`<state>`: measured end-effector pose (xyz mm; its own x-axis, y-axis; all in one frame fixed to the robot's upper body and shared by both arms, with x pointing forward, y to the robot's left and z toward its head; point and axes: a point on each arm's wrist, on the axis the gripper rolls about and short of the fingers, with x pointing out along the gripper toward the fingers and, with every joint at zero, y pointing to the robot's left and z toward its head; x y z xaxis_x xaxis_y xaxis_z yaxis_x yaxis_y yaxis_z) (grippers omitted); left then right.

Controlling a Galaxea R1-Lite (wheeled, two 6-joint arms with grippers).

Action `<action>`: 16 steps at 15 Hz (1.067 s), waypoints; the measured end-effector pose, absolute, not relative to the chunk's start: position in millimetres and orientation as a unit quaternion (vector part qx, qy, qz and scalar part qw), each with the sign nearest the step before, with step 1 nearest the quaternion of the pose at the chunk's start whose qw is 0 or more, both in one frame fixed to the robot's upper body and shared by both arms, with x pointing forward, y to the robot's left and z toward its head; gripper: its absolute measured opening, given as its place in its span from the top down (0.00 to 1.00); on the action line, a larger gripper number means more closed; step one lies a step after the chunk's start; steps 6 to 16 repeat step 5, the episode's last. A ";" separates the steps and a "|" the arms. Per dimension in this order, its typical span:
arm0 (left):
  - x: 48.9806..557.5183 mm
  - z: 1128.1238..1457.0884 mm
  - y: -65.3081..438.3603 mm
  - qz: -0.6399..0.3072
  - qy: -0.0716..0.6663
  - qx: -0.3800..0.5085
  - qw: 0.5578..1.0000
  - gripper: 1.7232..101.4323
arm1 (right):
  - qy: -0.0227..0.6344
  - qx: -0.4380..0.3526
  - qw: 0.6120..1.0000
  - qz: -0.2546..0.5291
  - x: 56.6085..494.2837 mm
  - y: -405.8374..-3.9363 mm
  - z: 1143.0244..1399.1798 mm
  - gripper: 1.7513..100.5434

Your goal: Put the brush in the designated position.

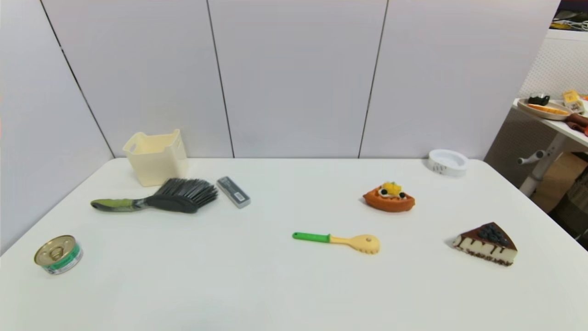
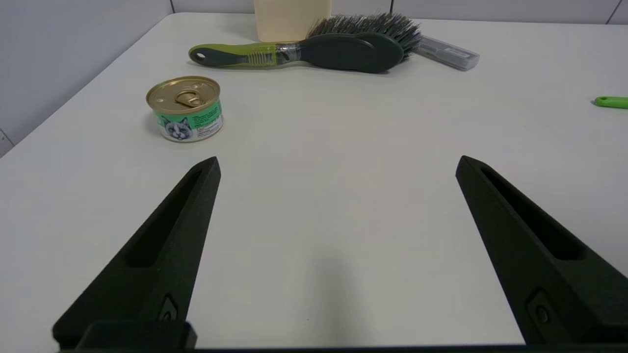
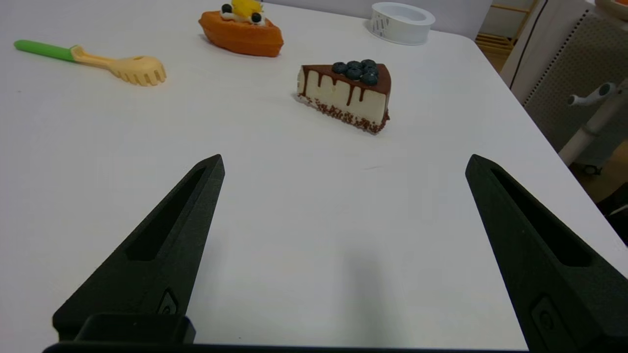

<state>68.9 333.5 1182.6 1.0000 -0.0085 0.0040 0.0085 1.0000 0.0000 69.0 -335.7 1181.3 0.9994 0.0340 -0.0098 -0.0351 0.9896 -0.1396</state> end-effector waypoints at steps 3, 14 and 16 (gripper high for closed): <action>68.9 1182.6 333.5 -0.004 -0.002 0.000 1.000 0.04 | 0.002 -0.067 0.998 0.016 69.0 -335.8 1181.7 0.03; 68.9 1182.6 333.5 -0.005 -0.002 0.000 1.000 0.04 | 0.004 -0.052 0.999 0.016 69.0 -335.8 1181.4 0.03; 68.9 1182.6 333.5 -0.005 -0.002 0.000 1.000 0.04 | 0.004 -0.052 0.999 0.016 69.0 -335.8 1181.4 0.03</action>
